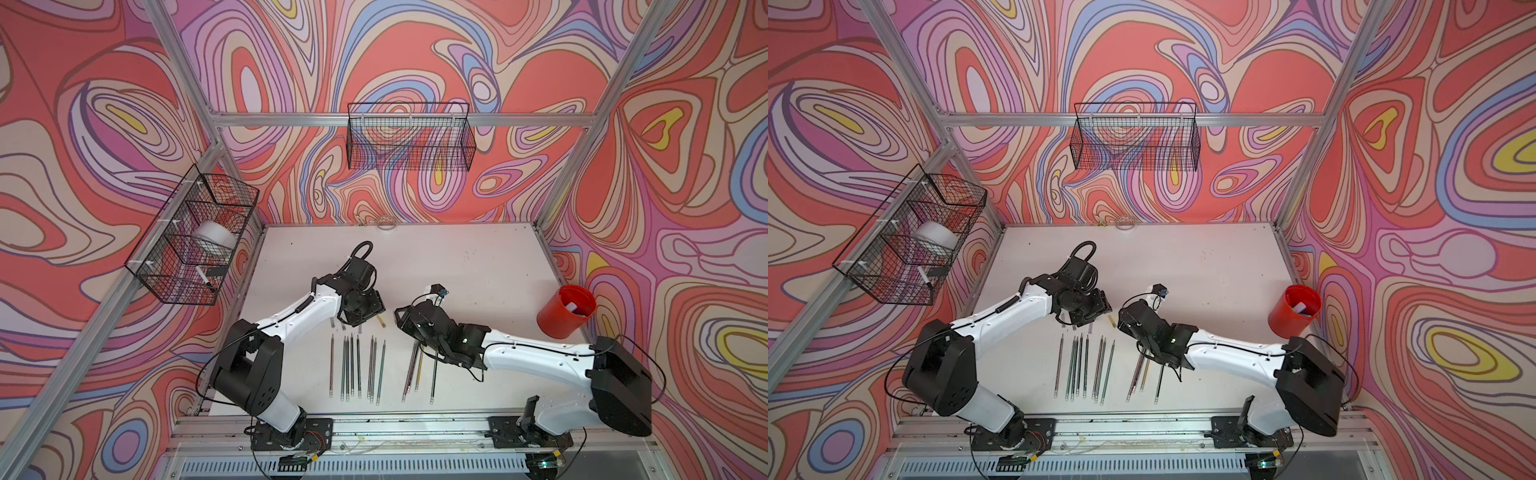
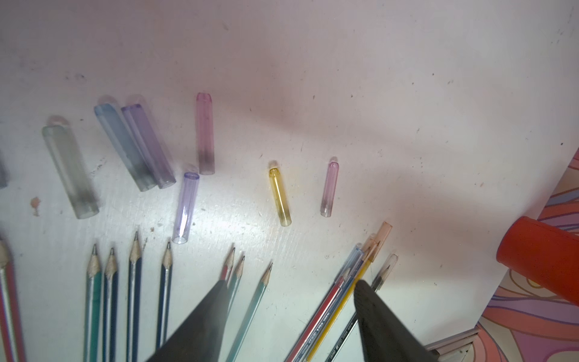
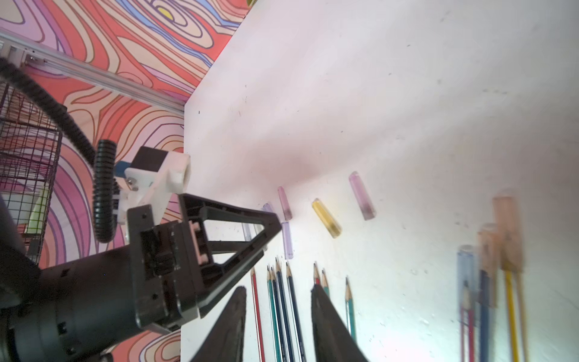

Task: Remove the protective cover of the pencils
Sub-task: Pick up the pencil from the center of the board.

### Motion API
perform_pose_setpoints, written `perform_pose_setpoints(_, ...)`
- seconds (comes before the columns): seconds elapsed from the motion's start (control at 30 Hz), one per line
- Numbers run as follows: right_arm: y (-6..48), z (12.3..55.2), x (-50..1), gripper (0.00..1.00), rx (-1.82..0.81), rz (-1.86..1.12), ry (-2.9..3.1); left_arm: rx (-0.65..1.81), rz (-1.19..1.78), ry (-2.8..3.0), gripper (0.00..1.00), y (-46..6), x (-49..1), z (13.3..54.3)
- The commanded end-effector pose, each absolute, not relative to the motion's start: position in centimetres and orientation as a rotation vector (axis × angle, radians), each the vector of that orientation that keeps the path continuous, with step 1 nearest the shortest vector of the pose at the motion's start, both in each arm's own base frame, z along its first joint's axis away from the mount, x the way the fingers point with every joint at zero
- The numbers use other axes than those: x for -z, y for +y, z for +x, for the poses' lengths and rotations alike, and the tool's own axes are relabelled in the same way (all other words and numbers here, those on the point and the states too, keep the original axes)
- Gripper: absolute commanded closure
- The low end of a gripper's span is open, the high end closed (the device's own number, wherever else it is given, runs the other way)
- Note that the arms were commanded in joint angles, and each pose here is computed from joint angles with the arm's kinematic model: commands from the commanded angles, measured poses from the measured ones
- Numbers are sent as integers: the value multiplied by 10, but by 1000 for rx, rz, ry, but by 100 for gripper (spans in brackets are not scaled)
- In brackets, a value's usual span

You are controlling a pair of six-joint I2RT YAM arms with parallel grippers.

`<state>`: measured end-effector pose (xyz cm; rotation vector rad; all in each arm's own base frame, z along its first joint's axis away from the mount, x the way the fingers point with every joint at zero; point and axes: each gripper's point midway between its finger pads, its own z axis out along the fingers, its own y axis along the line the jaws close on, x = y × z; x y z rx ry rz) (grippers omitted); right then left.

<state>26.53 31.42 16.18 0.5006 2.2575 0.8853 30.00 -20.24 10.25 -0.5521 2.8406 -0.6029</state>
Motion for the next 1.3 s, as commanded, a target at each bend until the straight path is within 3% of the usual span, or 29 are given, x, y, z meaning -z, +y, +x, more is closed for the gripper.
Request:
perform_pose_setpoints(0.0, 268, 246, -124, 64, -611, 593, 2398, 582, -567, 2833, 36, -196, -123, 291)
perform_pose_setpoints(0.17, 265, 220, -108, 71, -519, 589, 2568, 670, -639, 2698, 30, -188, -166, 285)
perform_pose_setpoints(0.37, 283, 189, -82, 76, -452, 538, 2703, 680, -653, 2640, 26, -180, -175, 281)
perform_pose_setpoints(1.27, 309, 177, -36, 76, -378, 478, 2838, 661, -642, 2664, 28, -181, -169, 282)
